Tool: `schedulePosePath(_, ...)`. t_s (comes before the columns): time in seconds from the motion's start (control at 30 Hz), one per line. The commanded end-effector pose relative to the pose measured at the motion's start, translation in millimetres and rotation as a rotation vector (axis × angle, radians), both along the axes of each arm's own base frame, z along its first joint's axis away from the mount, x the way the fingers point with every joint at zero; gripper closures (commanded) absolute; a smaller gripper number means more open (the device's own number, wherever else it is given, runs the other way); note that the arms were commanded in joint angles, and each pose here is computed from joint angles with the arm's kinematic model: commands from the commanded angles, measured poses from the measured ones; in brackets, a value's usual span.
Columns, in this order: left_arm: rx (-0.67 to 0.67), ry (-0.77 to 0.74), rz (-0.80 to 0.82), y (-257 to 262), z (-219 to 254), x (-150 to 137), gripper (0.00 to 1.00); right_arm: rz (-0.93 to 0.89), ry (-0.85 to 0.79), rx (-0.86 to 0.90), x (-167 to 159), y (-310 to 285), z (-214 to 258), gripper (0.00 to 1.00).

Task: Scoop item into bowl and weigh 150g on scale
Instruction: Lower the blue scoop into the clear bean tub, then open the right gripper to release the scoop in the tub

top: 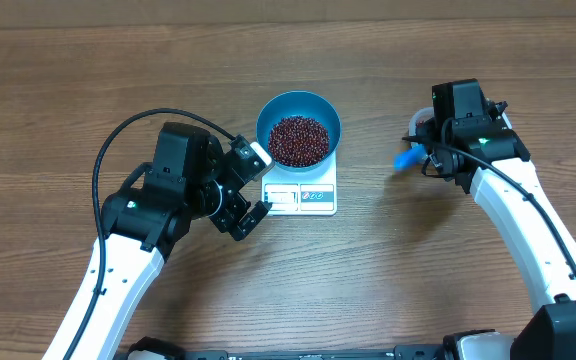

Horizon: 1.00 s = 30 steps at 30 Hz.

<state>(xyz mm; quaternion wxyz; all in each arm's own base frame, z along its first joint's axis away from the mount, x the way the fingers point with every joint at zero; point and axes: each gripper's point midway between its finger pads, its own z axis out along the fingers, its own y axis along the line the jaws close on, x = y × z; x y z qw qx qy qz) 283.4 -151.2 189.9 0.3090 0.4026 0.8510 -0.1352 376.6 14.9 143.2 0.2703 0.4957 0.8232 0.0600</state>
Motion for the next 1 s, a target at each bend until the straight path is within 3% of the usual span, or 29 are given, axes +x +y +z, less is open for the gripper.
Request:
schedulePosePath(0.0,-0.003,0.014,0.005,-1.2,-3.1,-2.7,0.0,-0.012,0.0,0.004,-0.8,-1.2,-1.6,0.54)
schedulePosePath(0.37,-0.003,0.014,0.005,-1.2,-3.1,-2.7,0.0,0.064,0.012,-0.043,-0.4,-1.3,-0.2,0.49)
schedulePosePath(0.47,-0.003,0.014,0.005,-1.2,-3.1,-2.7,0.0,0.128,0.013,-0.089,-0.9,-2.7,4.7,0.36)
schedulePosePath(0.63,-0.003,0.014,0.005,-1.2,-3.1,-2.7,0.01,0.364,0.002,-0.25,-0.3,-4.2,31.9,0.0)
schedulePosePath(0.97,-0.003,0.014,0.005,-1.2,-3.1,-2.7,0.0,0.703,0.229,-0.412,-64.3,-13.2,98.7,0.0)
